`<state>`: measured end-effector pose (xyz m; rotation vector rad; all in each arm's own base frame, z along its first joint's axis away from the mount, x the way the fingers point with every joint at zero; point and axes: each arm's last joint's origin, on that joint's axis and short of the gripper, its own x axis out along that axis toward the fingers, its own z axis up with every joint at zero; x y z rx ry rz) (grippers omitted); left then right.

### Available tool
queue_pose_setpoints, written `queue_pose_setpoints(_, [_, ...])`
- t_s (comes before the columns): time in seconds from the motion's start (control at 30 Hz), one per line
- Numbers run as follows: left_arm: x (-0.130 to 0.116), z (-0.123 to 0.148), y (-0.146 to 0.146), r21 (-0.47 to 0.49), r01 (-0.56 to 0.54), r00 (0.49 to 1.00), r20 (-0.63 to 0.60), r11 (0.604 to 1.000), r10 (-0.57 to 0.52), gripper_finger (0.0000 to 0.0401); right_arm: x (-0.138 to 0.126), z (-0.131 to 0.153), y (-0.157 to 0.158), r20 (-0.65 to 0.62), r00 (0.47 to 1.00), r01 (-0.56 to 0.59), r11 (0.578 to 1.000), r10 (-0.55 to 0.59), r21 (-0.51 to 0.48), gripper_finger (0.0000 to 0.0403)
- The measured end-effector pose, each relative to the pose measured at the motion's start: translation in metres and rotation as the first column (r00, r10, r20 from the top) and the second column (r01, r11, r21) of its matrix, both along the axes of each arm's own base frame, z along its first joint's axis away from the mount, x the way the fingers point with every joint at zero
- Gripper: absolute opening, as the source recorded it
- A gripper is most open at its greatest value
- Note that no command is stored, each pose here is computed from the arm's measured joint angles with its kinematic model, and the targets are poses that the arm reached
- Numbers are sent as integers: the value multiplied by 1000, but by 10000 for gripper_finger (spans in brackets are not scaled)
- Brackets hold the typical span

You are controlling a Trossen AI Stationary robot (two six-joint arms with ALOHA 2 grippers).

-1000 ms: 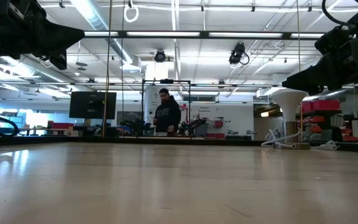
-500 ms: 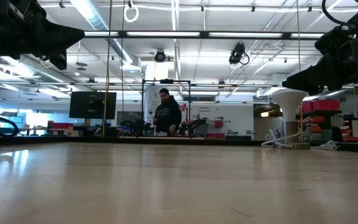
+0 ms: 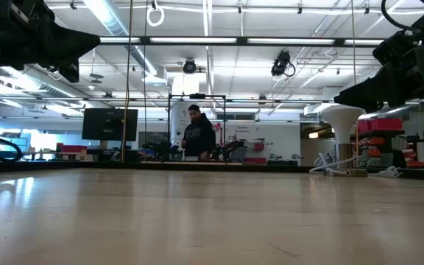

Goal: Pick & Place USB Port
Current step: Return to Home Position

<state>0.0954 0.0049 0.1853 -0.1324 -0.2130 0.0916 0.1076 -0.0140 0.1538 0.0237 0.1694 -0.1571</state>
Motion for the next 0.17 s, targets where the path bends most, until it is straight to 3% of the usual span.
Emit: queue_pose_setpoints(0.17, [0, 0, 0, 0, 0, 1000, 0, 1000, 0, 18, 0, 0, 0, 0, 1000, 0, 1000, 0, 0, 151])
